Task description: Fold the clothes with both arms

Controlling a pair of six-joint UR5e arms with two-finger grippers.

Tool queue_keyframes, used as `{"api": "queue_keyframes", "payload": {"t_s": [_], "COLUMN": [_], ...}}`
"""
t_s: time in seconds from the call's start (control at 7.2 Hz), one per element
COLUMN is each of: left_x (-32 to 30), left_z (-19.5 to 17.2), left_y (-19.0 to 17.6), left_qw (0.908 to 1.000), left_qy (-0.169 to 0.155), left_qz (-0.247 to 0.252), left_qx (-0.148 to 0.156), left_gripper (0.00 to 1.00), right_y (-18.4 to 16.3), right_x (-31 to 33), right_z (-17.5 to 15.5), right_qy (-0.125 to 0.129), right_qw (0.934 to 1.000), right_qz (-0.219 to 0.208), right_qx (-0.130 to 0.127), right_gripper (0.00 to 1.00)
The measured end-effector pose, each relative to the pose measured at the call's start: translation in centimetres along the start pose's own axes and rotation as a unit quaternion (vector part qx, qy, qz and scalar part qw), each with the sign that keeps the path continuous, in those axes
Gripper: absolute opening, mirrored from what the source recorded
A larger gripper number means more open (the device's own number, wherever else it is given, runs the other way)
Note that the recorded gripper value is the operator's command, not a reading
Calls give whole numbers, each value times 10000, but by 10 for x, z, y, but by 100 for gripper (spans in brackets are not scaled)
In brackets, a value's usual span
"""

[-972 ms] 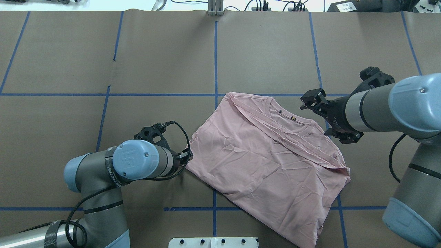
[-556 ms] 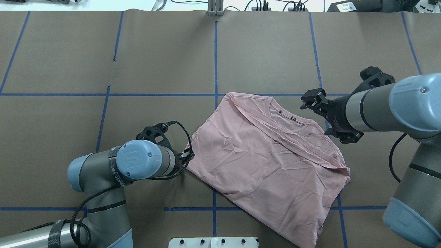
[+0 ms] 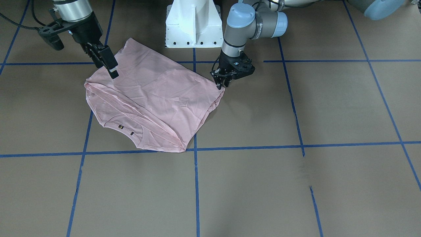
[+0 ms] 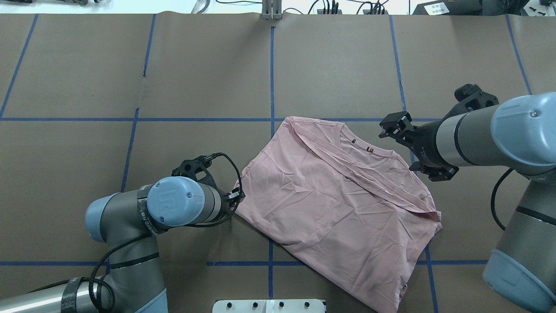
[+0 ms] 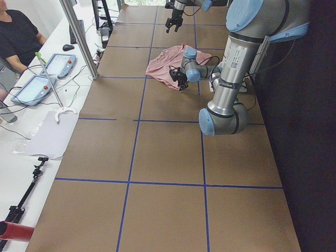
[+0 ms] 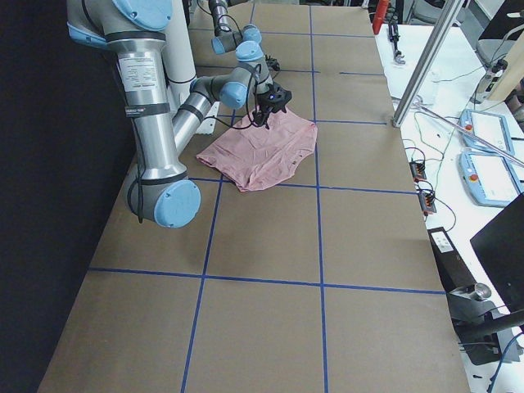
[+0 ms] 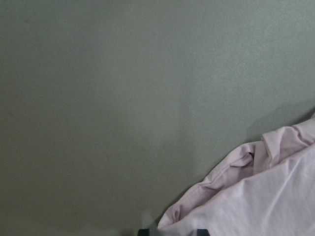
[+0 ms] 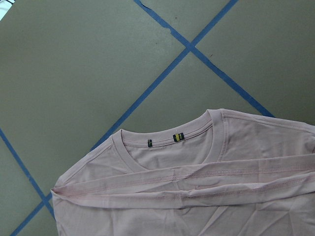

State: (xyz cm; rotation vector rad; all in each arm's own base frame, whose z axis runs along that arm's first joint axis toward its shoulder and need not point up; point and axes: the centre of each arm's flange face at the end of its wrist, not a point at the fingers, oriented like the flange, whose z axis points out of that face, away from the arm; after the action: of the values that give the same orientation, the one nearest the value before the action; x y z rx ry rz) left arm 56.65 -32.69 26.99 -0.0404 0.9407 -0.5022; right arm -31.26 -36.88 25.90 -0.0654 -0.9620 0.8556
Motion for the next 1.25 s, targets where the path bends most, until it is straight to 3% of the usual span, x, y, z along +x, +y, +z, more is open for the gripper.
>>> {"api": "queue_keyframes", "payload": {"t_s": [0.14,0.56,0.69,1.25], "left_x": [0,-2,-2,4], "left_z": [1,5,6,0], "left_y": [0,-1,-1,-9], "left_qw": [10000,10000,10000,9999], "left_qy": [-8,-47,-60,-111], "left_qz": [0,-4,-3,37], "left_qx": [2,12,17,95], "left_gripper": [41,24,0,0], "right_y": [0,0,0,0], "right_x": [0,0,1,1], "right_z": [0,-2,-1,1], "right_qy": [-4,-4,1,19], "right_qw": [10000,10000,10000,10000], "right_qz": [2,21,27,35], "right_qx": [-3,-12,-13,-9], "right_gripper": [100,100,100,100]}}
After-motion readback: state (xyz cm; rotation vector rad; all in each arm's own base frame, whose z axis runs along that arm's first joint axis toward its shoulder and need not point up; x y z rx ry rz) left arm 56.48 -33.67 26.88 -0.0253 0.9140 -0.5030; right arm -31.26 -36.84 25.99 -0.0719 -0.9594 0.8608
